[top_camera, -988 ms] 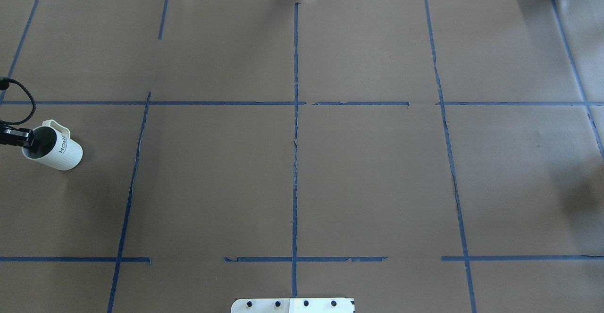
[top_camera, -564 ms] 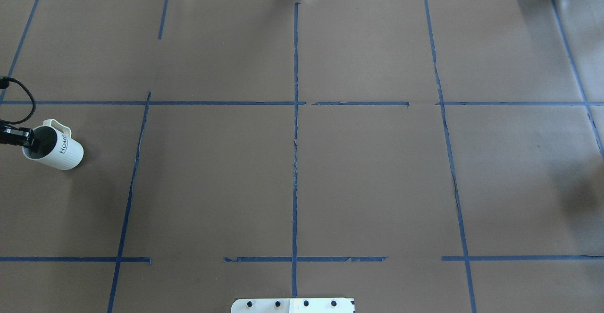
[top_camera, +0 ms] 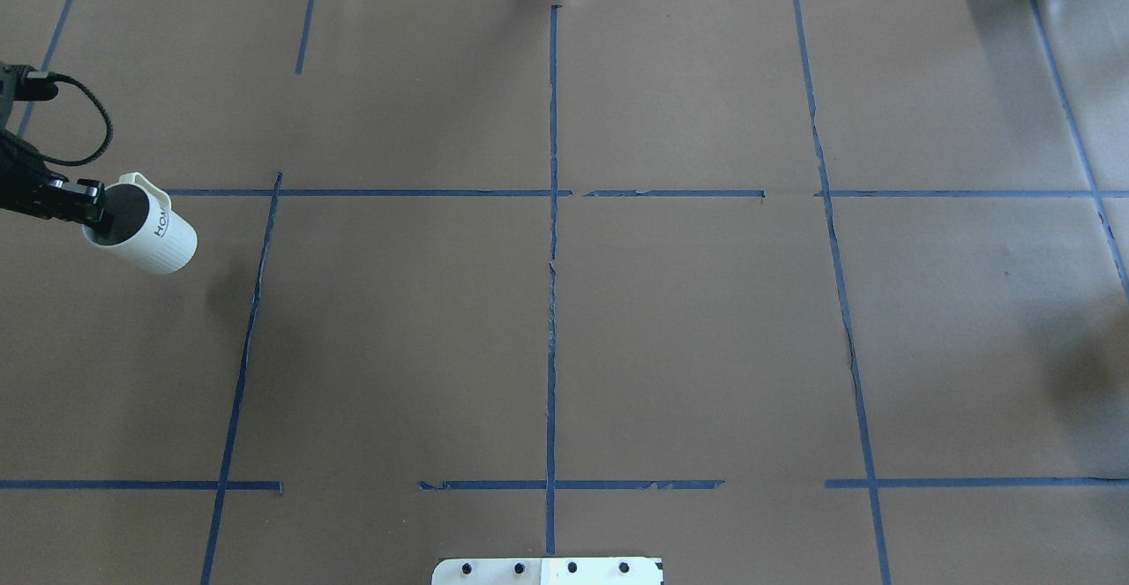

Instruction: Left arm hands cup to right arm to dump lemon

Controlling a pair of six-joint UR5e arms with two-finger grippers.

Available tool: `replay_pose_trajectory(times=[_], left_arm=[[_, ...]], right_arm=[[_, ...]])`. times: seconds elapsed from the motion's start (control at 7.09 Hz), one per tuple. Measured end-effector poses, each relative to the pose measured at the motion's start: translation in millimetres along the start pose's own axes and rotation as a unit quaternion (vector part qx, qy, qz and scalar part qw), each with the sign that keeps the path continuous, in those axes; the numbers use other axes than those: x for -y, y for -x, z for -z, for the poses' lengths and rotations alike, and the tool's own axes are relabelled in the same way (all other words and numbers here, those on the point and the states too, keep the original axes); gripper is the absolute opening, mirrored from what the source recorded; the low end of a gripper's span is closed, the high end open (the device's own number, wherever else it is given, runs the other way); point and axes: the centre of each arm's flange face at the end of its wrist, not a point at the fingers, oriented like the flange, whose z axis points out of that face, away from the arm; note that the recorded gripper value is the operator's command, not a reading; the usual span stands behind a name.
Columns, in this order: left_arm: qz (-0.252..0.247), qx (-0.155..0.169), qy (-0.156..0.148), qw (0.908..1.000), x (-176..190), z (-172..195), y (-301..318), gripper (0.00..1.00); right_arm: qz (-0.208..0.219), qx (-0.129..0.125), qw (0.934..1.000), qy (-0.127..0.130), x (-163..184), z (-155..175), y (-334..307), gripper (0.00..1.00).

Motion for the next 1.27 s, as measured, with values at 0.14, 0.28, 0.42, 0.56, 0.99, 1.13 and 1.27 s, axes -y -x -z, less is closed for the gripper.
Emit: replay_pose_trajectory(times=[0.14, 0.28, 0.42, 0.56, 0.99, 1.13, 1.27], left_arm=[[0.005, -0.007, 0.013, 0.9999, 20.4, 13.7, -37.3, 0.00], [0.013, -0.013, 0.026, 0.9995, 36.7, 28.1, -71.8, 0.00], [0.025, -0.017, 0.033, 0.9990, 49.9, 39.5, -104.8, 0.00], [0.039, -0.022, 0.038, 0.9983, 57.1, 41.8, -137.4, 0.00], [0.078, -0.037, 0.055, 0.9948, 63.7, 30.1, -221.4, 0.00], [0.090, -0.040, 0.059, 0.9933, 63.6, 27.7, -243.8, 0.00], [0.107, -0.043, 0.064, 0.9912, 63.7, 25.1, -263.2, 0.00]], right_arm=[[0.054, 0.014, 0.9981, -0.025, 22.0, -7.1, 20.4, 0.99], [0.114, 0.027, 0.9920, -0.047, 54.6, -18.3, 46.1, 0.99], [0.175, 0.042, 0.9816, -0.064, 97.8, -31.7, 83.0, 0.98], [0.226, 0.062, 0.9697, -0.071, 139.9, -48.5, 131.0, 0.97], [0.302, 0.116, 0.9403, -0.106, 198.2, -80.9, 264.9, 0.96], [0.310, 0.129, 0.9317, -0.139, 203.2, -85.3, 307.1, 0.96], [0.308, 0.139, 0.9246, -0.175, 204.0, -92.3, 353.1, 0.96]])
